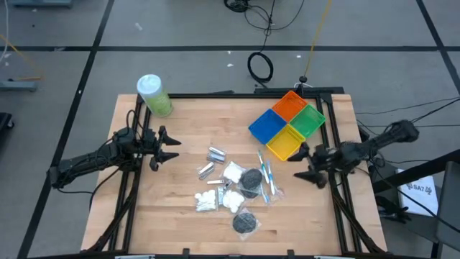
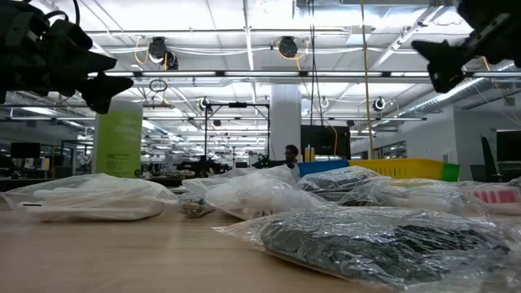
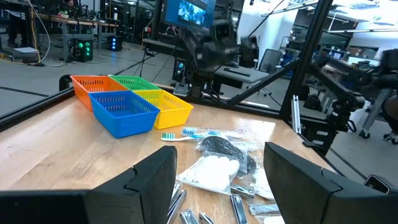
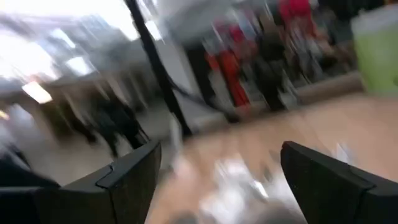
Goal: Pick & Place Travel size toiletries
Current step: Put the red toothbrush into the orange bin
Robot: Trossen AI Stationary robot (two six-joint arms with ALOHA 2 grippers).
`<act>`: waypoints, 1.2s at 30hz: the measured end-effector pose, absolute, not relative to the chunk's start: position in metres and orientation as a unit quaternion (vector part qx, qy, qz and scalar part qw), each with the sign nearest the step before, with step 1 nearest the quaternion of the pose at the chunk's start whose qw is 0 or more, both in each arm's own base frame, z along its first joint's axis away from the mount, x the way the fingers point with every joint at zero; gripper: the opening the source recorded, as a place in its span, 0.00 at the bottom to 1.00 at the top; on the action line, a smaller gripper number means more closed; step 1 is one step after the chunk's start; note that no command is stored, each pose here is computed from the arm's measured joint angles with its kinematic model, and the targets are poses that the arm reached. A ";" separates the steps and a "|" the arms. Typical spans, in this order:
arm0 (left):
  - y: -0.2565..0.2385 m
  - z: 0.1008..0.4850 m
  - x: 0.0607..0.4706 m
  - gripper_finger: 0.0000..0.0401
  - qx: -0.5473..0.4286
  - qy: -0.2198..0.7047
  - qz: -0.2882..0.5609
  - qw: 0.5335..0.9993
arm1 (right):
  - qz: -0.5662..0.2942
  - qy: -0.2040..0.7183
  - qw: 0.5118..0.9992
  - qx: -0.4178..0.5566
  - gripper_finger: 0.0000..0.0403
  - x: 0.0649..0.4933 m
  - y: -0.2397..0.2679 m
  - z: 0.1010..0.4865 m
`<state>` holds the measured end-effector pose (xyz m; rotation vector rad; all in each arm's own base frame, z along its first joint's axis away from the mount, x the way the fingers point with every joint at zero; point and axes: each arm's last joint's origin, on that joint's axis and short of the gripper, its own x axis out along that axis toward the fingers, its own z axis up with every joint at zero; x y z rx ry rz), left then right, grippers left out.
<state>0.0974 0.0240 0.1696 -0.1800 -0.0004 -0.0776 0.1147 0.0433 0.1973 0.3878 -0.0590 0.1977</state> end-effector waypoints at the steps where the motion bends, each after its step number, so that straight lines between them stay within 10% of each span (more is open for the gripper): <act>1: 0.024 0.170 0.097 0.60 -0.090 0.000 -0.039 0.995 | 0.082 -0.005 0.979 0.188 0.78 0.120 0.047 0.201; 14: 0.024 0.170 0.097 0.60 -0.090 0.000 -0.039 0.995 | -0.091 0.405 0.901 0.128 0.78 0.183 0.120 0.165; 36: 0.024 0.170 0.097 0.60 -0.090 0.000 -0.039 0.995 | -0.171 0.512 0.834 0.111 0.78 0.194 0.134 0.116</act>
